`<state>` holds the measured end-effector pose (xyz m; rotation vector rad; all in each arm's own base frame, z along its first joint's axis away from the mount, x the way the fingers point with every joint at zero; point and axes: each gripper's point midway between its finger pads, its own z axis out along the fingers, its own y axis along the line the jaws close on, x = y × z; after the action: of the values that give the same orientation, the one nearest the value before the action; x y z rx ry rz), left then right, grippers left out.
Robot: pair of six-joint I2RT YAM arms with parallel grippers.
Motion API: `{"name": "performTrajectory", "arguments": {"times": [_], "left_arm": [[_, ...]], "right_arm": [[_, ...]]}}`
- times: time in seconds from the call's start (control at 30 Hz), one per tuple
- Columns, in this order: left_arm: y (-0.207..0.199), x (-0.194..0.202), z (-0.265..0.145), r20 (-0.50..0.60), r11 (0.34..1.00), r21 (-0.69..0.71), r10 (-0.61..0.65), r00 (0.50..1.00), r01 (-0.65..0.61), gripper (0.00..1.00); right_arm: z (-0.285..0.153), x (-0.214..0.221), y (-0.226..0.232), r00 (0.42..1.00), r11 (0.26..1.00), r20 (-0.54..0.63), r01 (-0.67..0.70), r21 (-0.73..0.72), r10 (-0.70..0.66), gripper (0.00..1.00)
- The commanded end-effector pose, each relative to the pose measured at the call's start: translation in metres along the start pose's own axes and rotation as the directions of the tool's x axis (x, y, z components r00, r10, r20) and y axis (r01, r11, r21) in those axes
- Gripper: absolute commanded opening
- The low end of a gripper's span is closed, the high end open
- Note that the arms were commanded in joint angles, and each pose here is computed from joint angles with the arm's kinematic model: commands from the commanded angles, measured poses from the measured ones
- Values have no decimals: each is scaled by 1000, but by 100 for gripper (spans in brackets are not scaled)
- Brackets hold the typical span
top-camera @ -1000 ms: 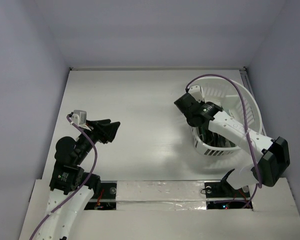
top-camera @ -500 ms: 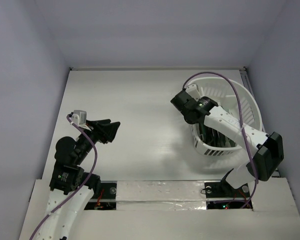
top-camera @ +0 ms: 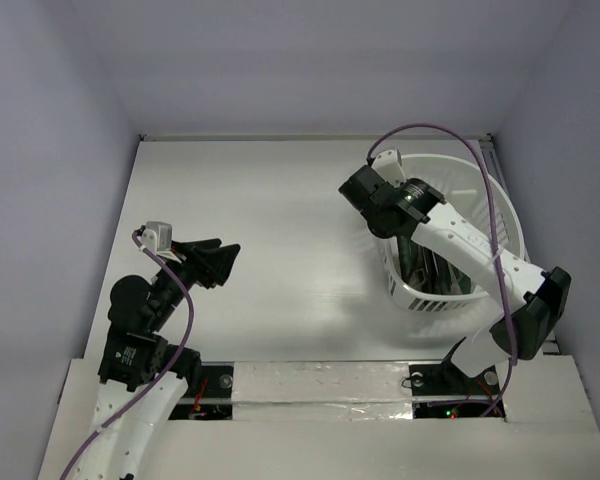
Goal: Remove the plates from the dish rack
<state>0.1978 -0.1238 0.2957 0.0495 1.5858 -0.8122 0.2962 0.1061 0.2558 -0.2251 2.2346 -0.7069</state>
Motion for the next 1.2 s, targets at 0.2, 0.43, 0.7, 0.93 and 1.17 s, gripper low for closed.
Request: {"name": "performTrajectory", "arguments": {"times": [0.2,0.43,0.7,0.93,1.17], "left_arm": [[-9,-9,0,37,999,42,17,999,-18,53],[-8,-9,0,35,999,39,14,999,-16,53],[-5,-12,-2,53,1000,13,13,999,-14,51],[-1,-21,-7,96,1000,-24,18,995,-15,50],[3,-21,-7,94,999,-37,17,995,-14,50]], "right_arm": [[-75,-69,-109,900,935,285,-353,31,330,0],[-125,-95,-142,732,821,371,-507,-264,572,0],[-162,-172,-44,573,566,305,-356,-744,761,0],[-155,-226,71,540,314,105,-311,-897,835,0],[-127,-256,182,534,90,-114,-341,-936,838,0]]}}
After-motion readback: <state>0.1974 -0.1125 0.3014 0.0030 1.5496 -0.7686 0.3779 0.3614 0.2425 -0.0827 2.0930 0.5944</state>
